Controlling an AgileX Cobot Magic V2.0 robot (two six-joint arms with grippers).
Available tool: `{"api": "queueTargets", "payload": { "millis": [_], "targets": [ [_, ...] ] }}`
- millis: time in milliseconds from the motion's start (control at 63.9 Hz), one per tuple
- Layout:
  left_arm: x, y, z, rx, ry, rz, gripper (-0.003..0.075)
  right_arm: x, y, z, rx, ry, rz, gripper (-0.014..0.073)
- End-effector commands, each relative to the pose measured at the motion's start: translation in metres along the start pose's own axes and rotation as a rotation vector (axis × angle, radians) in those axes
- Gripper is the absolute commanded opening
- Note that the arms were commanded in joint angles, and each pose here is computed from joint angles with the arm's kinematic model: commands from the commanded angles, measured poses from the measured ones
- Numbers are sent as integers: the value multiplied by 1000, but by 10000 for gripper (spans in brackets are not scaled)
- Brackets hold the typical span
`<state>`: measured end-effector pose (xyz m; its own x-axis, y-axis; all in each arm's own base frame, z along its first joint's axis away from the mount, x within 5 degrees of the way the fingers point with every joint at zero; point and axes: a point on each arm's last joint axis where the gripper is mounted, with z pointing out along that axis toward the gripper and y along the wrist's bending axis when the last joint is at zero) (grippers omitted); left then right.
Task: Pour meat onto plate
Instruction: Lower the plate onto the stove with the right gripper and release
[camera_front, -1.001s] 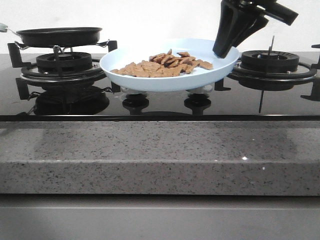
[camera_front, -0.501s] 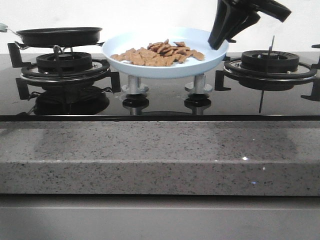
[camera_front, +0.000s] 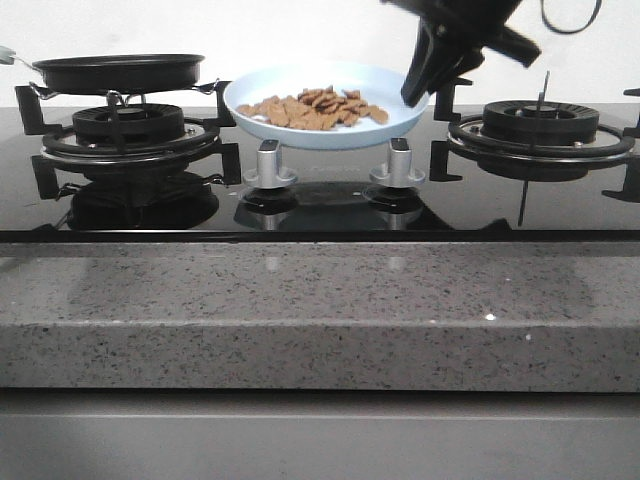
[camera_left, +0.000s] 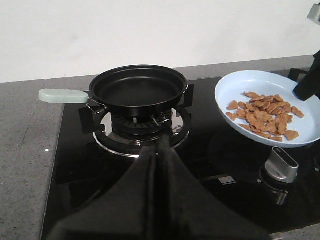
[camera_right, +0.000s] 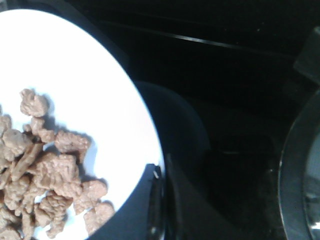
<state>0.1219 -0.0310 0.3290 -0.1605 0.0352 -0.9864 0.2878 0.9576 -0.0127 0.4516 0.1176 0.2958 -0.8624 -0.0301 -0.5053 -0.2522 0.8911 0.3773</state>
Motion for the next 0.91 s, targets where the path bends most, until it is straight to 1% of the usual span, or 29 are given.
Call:
{"api": "queueTargets", "payload": {
  "millis": [0,141,203,282,407,438,610,751,813,860,892],
  "targets": [
    [-15,2,-3,-29,-84,-16,-20,-14,13,-31,-37,-114,-5,-60],
    [-15,2,-3,-29,-84,-16,-20,-14,12,-29,-31,-108,-6,-55],
    [-15,2,-3,-29,-84,-16,-20,-14,12,-29,-28,-109,-8,-31],
    [-15,2,-3,-29,-84,-16,-20,-14,11,-29,-18,-105,-14,37],
    [-15,2,-3,-29,-84,-16,-20,-13,9,-29,-1,-98,-25,175],
    [-15,2,-3,-29,-84,-16,-20,-13,9,-29,2,-97,-27,187],
    [-15,2,-3,-29,-84,-16,-20,-14,9,-33,11,-107,-36,188],
    [-15,2,-3,-29,-84,-16,-20,-18,12,-44,7,-105,-49,184],
    [-15,2,-3,-29,-84,-16,-20,-19,15,-49,2,-94,-60,153],
    [-15,2,-3,-29,-84,-16,-20,-19,17,-53,-2,-82,-66,95],
    [-15,2,-3,-29,-84,-16,-20,-19,19,-56,-5,-73,-70,38]
  ]
}}
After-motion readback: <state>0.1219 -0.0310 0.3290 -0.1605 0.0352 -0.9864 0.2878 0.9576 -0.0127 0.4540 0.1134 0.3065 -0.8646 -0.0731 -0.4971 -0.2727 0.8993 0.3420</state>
